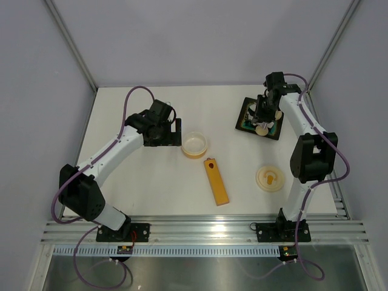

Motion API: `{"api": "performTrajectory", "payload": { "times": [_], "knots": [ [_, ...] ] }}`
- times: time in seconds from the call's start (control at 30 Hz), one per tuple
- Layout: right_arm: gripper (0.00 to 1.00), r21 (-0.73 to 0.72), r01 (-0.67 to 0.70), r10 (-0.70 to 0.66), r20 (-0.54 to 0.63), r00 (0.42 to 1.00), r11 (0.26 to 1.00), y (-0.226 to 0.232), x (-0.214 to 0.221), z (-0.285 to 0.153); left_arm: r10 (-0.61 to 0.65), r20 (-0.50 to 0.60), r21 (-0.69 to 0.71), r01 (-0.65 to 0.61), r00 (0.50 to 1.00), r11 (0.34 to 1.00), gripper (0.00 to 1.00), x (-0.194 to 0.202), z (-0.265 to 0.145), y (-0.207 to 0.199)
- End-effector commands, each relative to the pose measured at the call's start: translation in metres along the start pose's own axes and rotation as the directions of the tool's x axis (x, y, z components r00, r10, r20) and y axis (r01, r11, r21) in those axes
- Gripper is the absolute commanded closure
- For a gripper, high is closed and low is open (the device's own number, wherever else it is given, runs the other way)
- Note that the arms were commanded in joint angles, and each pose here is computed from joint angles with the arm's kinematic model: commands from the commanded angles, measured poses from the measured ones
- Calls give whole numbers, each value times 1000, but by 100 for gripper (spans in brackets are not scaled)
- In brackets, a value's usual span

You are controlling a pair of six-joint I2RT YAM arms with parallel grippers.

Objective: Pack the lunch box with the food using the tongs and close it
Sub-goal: Pick up the fake food from the plate, then place the fake food in the packing box.

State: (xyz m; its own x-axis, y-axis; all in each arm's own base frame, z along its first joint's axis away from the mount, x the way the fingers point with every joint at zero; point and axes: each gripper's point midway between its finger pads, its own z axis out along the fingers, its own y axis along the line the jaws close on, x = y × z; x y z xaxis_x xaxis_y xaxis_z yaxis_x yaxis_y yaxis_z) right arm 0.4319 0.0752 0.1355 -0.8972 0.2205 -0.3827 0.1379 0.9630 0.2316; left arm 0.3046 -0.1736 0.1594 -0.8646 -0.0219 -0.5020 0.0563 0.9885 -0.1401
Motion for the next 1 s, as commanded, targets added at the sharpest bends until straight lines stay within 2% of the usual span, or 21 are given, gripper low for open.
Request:
{"api": "performTrajectory", "payload": {
  "times": [0.0,0.3,0.43,0.8,0.97],
  "knots": [
    [89,-23,5,-2,126,992,1000,7,-19,-42,-19,70,12,18,997,1000,1,-12,-11,-1],
    [95,-143,47,-18,195,981,989,36,-2,-94,-12,104,-32,15,994,999,1,-22,-23,7],
    [95,-137,109,-86,167,982,985,61,24,-97,-32,115,-58,39,993,998,1,-25,-28,16],
    [93,-370,317,-300,105,948,873,178,101,-103,-193,170,-76,208,966,975,1,-31,-39,56],
    [92,-393,357,-362,65,930,847,202,124,-90,-222,182,-51,234,958,971,1,-31,-43,60]
  ]
}}
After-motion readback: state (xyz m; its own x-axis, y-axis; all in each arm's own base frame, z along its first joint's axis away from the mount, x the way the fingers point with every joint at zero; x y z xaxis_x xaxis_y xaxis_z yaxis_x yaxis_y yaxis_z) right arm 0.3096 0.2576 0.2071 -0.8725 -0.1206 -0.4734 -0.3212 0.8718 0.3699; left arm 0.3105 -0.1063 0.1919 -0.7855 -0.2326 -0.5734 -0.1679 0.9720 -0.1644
